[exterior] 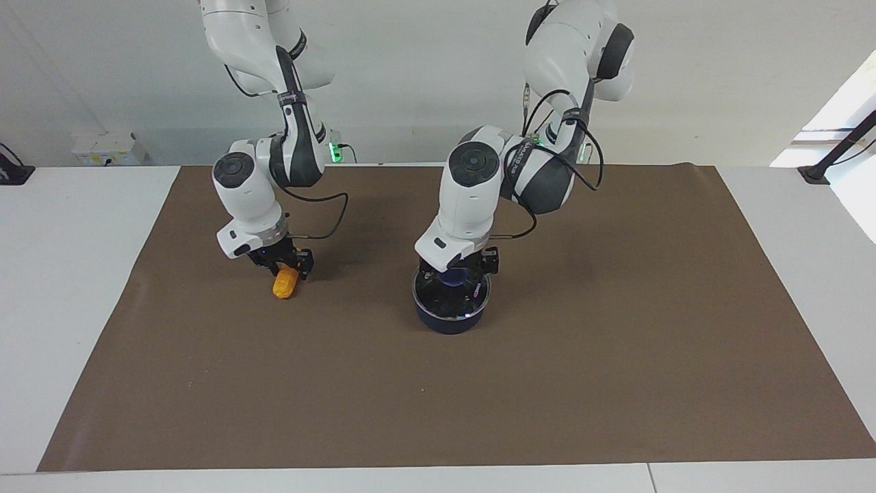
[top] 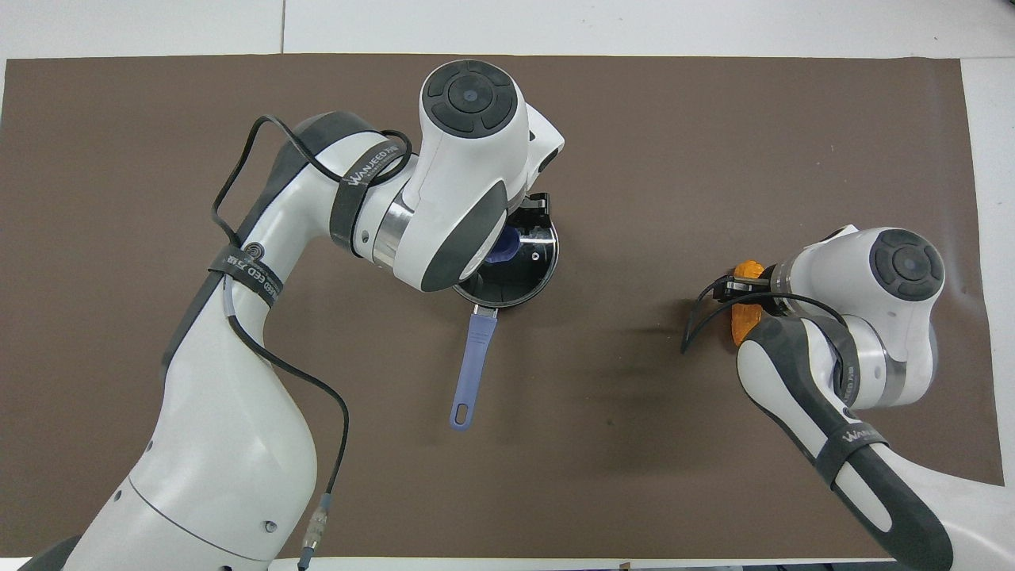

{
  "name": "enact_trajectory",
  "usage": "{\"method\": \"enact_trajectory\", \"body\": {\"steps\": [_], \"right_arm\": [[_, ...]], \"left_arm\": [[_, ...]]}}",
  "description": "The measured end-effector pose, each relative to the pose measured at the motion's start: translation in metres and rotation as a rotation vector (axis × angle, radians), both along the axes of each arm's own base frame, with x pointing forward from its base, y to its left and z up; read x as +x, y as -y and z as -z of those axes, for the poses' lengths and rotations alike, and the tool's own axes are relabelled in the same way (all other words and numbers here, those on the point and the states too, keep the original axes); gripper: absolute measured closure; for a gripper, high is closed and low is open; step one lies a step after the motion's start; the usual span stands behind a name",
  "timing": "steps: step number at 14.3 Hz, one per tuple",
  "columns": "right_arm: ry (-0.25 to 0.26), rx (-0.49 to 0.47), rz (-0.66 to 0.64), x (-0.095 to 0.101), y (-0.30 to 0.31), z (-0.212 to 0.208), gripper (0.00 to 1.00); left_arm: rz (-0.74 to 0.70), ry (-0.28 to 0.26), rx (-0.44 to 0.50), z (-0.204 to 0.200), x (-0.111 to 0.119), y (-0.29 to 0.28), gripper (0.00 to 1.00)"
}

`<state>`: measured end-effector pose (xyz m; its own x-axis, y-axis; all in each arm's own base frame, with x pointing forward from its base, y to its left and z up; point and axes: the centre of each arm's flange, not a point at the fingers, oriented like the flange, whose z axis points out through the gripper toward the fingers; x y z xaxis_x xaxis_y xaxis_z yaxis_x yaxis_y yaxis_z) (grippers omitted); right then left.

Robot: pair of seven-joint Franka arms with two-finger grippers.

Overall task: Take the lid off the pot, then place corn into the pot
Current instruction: 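Grasp the lid knob with the left gripper while the right gripper grasps the corn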

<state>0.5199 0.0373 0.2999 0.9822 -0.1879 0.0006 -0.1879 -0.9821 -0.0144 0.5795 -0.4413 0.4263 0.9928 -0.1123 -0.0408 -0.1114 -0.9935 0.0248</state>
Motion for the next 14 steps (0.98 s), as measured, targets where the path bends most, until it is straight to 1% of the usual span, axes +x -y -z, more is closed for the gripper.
{"method": "enact_trajectory", "body": {"steps": [1,2,3,4,6,8,9,12,14], "right_arm": [[-0.005,0.000,-0.003,-0.002,0.000,0.002,0.29],[-0.008,0.000,-0.007,-0.002,0.000,0.003,0.36],[-0.012,-0.001,-0.013,-0.003,0.000,0.003,0.52],[-0.023,-0.001,-0.022,-0.003,0.000,0.002,0.61],[-0.058,0.000,-0.038,0.003,-0.001,-0.011,0.61],[-0.083,0.003,-0.047,0.015,-0.003,-0.040,0.61],[-0.092,0.004,-0.050,0.020,-0.003,-0.056,0.61],[-0.133,0.010,-0.062,0.027,-0.007,-0.111,0.61],[-0.142,0.012,-0.074,0.031,-0.013,-0.151,0.61]], "left_arm": [[0.000,0.001,0.000,0.001,0.000,0.000,0.00],[0.000,0.003,-0.001,0.002,0.001,0.000,0.00],[0.000,0.004,-0.002,0.004,0.001,0.000,0.00],[0.000,0.006,-0.003,0.007,0.001,0.000,0.00],[0.000,0.005,-0.002,0.012,0.000,0.000,0.00],[0.006,0.005,-0.003,0.014,-0.002,0.004,0.00],[0.013,0.003,-0.002,0.015,-0.005,0.007,0.00],[0.024,-0.002,0.002,0.019,-0.011,0.014,0.00],[0.025,-0.007,0.005,0.021,-0.013,0.013,0.00]]}}
